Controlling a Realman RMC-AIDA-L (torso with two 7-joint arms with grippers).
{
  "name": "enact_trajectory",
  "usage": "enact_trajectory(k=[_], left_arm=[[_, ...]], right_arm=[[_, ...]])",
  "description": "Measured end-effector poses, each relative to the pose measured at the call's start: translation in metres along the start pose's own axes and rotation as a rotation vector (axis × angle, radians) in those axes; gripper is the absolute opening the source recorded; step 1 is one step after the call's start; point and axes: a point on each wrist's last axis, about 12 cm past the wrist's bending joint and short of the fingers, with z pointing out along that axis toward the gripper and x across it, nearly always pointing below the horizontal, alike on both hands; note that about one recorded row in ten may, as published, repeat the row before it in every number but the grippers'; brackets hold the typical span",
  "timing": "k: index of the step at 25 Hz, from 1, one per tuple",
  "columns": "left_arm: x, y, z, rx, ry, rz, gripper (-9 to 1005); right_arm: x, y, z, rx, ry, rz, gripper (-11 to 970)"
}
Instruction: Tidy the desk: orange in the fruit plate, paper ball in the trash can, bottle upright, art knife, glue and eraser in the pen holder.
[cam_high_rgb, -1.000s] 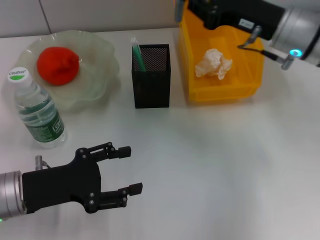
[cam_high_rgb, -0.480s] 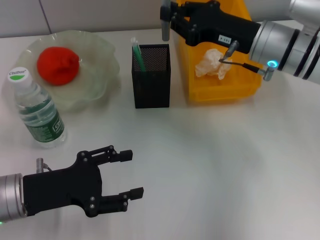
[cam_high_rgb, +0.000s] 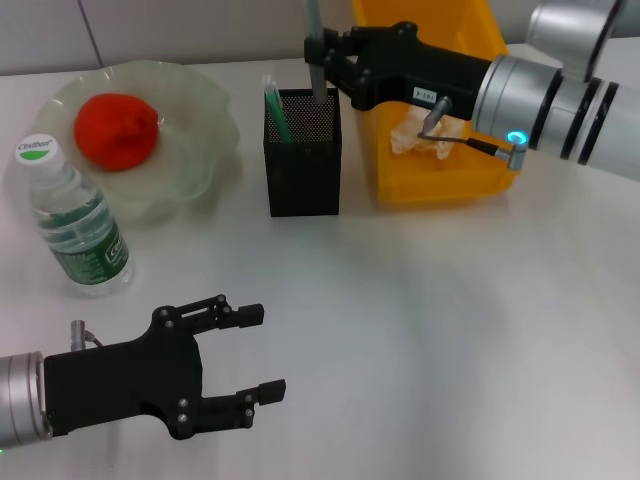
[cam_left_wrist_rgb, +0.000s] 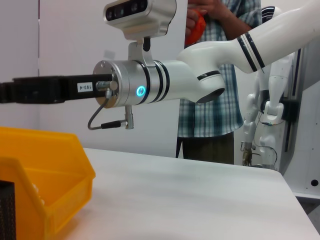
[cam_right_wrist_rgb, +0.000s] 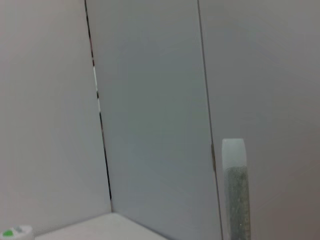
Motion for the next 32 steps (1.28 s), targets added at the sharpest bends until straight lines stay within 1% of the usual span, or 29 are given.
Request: enact_trajectory(k=[2,6,14,19,23,26,28,32], left_arm=[[0.000,0.000,0.000,0.000,0.000,-0.001,778],[0.000,0.000,0.000,-0.001,0.000,-0.001,778],[0.000,0.000,0.000,-0.001,0.000,-0.001,778],[0.000,0.000,-0.001,-0.002,0.001,-0.001,778],[0.000,0.000,-0.001,-0.003,0.002,0.000,778],[0.000,0.000,-0.001,-0.003,0.003,0.002,778],[0.001,0.000,-0.001,-0.004,0.002,0.001,778],[0.002,-0.002,-0.004,-0.014,-0.003,-0.005,778]], right_arm=[[0.002,0.002,0.006,-0.002,0.033,-0.015,135],[0.004,0.002,0.009,0.005,0.058,-0.025,143],[0.006,0.000,0.009,0.035,0.065,-0.019,159],[0.006,0.000,0.010,0.034,0.069,-0.021,169],[0.006,0.000,0.009,0.036,0.068,-0.020,304],[0.005,0.000,0.004,0.029,0.041,-0.010,415],[0.002,0.001,-0.004,0.013,-0.001,0.011,504],[-0.008,0.008,-0.032,-0.056,-0.092,0.047,667]])
